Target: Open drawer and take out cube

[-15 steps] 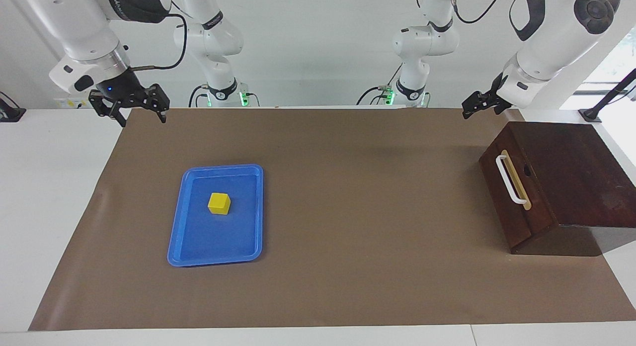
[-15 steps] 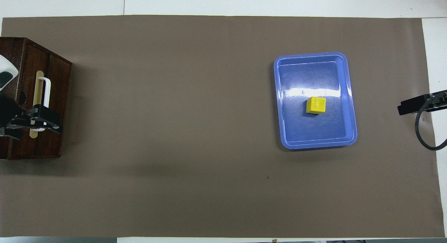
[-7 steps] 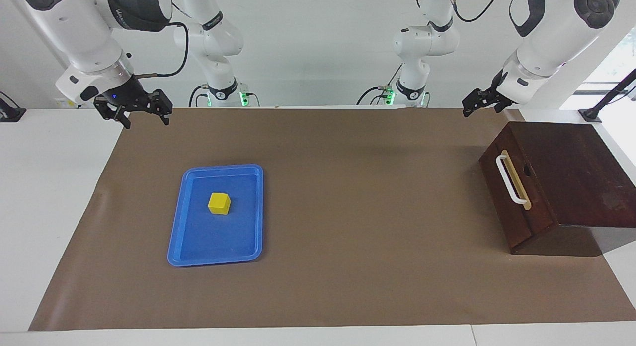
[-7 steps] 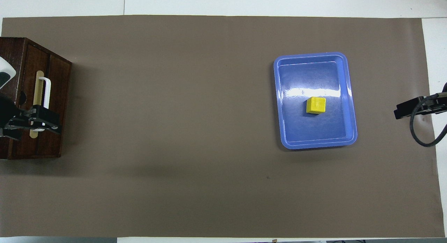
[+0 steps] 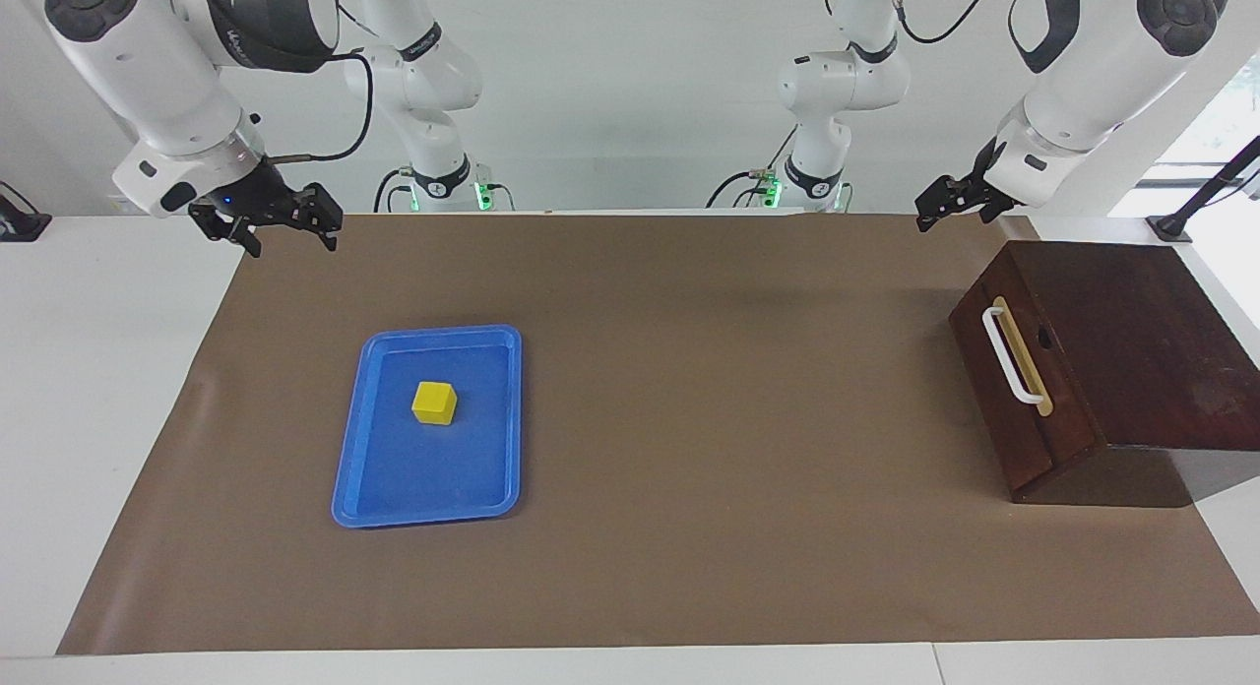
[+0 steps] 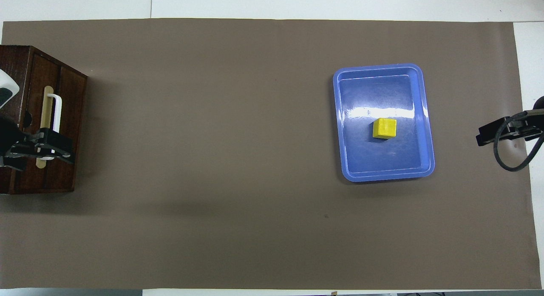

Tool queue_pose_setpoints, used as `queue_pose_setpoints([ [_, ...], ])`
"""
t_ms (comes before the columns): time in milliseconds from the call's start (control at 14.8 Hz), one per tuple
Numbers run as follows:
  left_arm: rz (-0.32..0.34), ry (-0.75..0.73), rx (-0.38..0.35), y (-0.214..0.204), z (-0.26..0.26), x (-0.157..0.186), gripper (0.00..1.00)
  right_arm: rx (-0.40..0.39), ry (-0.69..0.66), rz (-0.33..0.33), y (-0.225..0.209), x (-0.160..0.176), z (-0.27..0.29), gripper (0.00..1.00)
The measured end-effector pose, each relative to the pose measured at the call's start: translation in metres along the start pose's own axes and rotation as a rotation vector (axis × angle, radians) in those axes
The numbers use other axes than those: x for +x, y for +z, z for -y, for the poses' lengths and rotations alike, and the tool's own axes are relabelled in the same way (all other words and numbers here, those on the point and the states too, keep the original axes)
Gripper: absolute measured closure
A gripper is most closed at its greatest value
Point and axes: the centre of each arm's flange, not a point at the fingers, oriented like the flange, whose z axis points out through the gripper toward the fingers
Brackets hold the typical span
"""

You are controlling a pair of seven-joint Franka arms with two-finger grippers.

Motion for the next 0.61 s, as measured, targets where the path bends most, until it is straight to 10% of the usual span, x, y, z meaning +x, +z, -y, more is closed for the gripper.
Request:
queue_pose_setpoints([
  [608, 0.000, 0.000, 0.000, 0.0000, 0.0000, 0.0000, 0.00, -0.003, -0.008, -0.009, -0.0039, 0.0009, 0.0046, 0.00],
])
